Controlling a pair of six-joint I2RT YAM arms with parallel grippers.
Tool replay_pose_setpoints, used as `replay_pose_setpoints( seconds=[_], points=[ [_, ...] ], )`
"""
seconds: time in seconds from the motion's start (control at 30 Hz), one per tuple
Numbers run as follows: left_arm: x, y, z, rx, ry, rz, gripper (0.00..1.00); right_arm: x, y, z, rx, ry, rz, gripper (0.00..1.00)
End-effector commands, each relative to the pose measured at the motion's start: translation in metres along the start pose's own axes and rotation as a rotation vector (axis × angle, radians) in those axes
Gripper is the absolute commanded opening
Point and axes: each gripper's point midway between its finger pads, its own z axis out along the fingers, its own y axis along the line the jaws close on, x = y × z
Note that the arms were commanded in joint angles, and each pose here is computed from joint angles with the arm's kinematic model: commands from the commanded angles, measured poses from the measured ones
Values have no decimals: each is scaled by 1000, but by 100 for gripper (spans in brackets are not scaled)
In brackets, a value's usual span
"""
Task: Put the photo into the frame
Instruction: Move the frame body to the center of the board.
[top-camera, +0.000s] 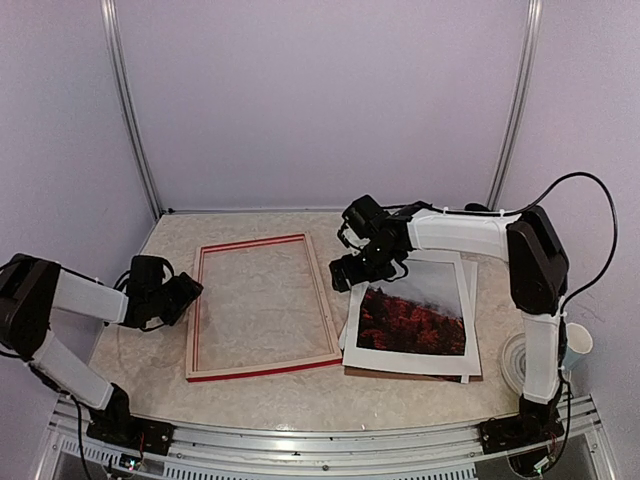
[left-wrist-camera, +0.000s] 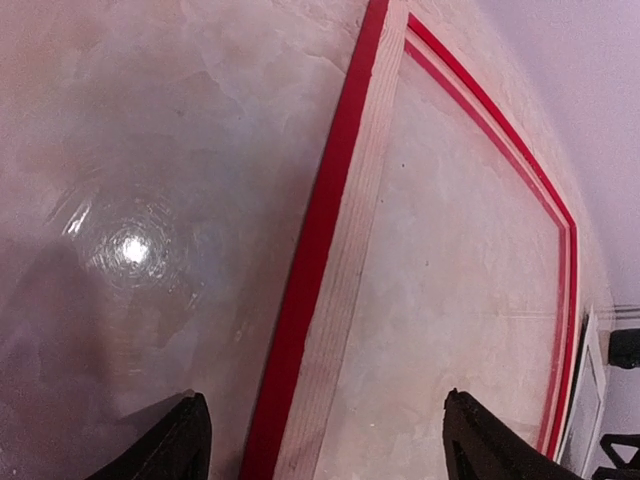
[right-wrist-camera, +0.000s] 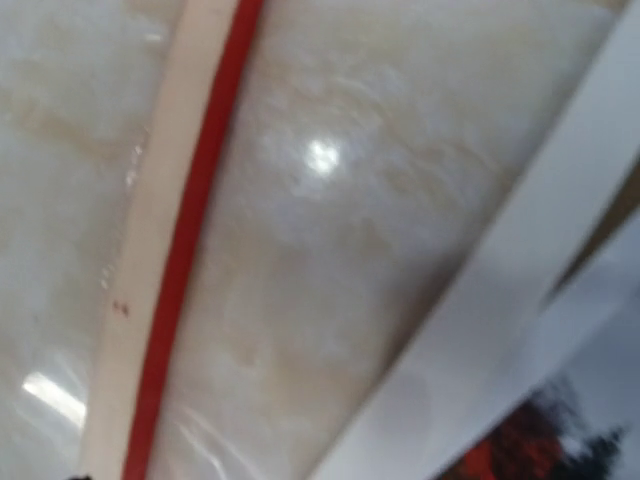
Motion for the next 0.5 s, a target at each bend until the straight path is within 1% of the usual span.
replay_pose_setpoints(
  seconds=[0.0, 0.03, 0.07, 0.17, 0.2, 0.23, 0.37, 0.47],
  points=[
    [2, 5, 9, -41, 21, 38, 71, -18, 1, -29, 4, -112, -17, 99],
    [1, 2, 10, -38, 20, 41, 68, -16, 0, -30, 4, -111, -17, 99],
    [1, 2, 12, -42, 23, 44, 67, -15, -1, -30, 5, -112, -14, 99],
    [-1, 1, 16, -64, 27, 65, 66, -13, -3, -30, 5, -111, -10, 99],
    [-1, 0, 18, -70, 33, 76, 63, -13, -4, -31, 3, -113, -10, 99],
    [0, 0, 20, -79, 42, 88, 58, -13, -3, -31, -1, -114, -10, 99],
    [1, 7, 28, -129, 43, 115, 50, -13, -4, -33, -7, -120, -8, 99],
    [2, 11, 31, -148, 43, 117, 36, -14, -7, -36, -7, -131, -7, 99]
  ],
)
